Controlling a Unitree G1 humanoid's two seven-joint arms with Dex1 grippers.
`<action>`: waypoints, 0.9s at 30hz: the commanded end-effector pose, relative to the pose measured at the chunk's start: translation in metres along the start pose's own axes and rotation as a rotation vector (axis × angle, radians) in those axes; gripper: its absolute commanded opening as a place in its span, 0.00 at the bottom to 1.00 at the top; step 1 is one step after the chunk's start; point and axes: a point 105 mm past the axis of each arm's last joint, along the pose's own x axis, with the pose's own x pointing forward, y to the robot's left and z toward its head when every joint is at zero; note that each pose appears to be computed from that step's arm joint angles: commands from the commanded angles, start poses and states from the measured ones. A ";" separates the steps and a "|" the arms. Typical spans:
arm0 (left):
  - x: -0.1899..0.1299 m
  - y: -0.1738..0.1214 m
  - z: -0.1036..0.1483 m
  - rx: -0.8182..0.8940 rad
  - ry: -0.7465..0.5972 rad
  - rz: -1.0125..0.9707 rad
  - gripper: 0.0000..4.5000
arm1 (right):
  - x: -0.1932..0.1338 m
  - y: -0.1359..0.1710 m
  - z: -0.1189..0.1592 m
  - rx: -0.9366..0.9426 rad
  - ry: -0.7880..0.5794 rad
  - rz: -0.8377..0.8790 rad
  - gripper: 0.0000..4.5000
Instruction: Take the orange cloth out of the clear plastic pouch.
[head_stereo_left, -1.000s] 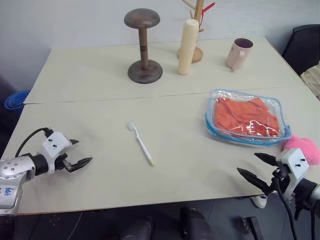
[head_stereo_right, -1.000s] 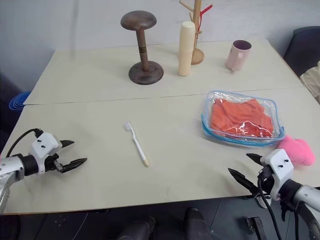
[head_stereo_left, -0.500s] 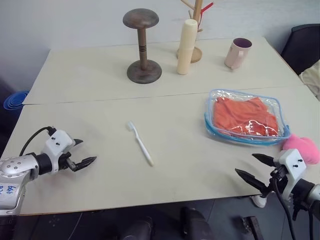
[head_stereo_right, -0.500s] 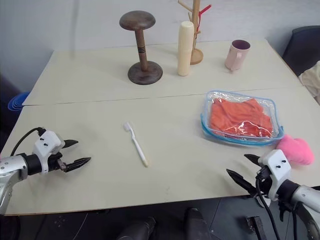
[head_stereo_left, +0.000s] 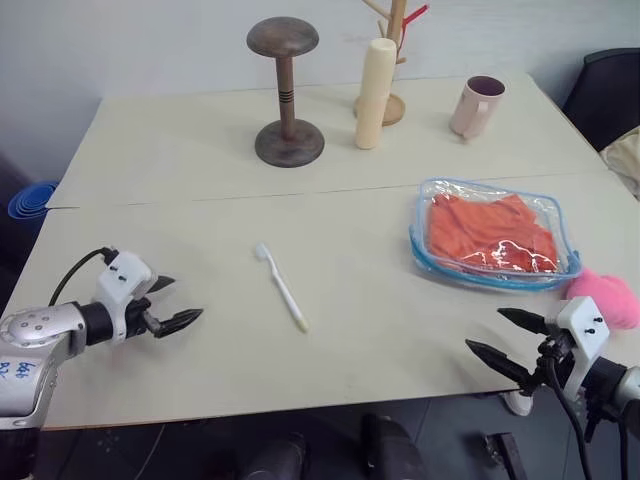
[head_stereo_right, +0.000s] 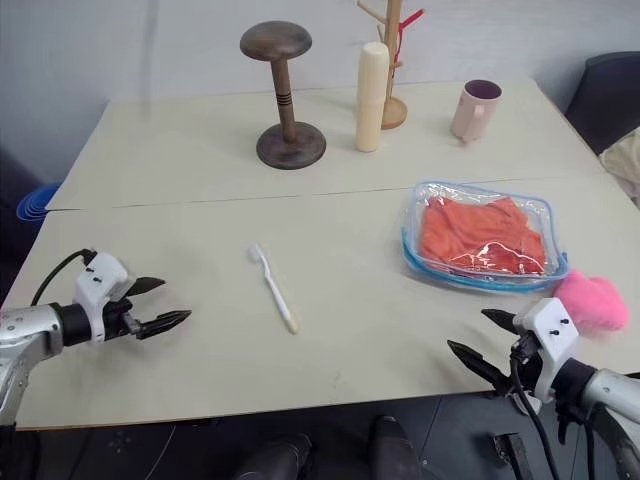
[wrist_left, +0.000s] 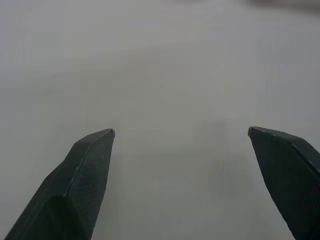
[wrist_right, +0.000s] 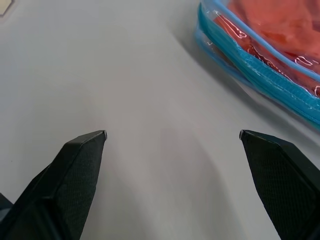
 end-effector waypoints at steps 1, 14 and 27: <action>0.025 -0.035 0.034 -0.115 -0.006 -0.048 1.00 | 0.007 0.022 0.042 -0.123 -0.086 0.162 0.99; 0.098 -0.058 0.080 -0.379 0.113 0.018 1.00 | 0.034 0.046 0.092 -0.265 -0.214 0.348 0.99; 0.126 -0.076 0.073 -0.463 0.299 -0.053 0.70 | 0.042 0.055 0.098 -0.249 -0.282 0.311 1.00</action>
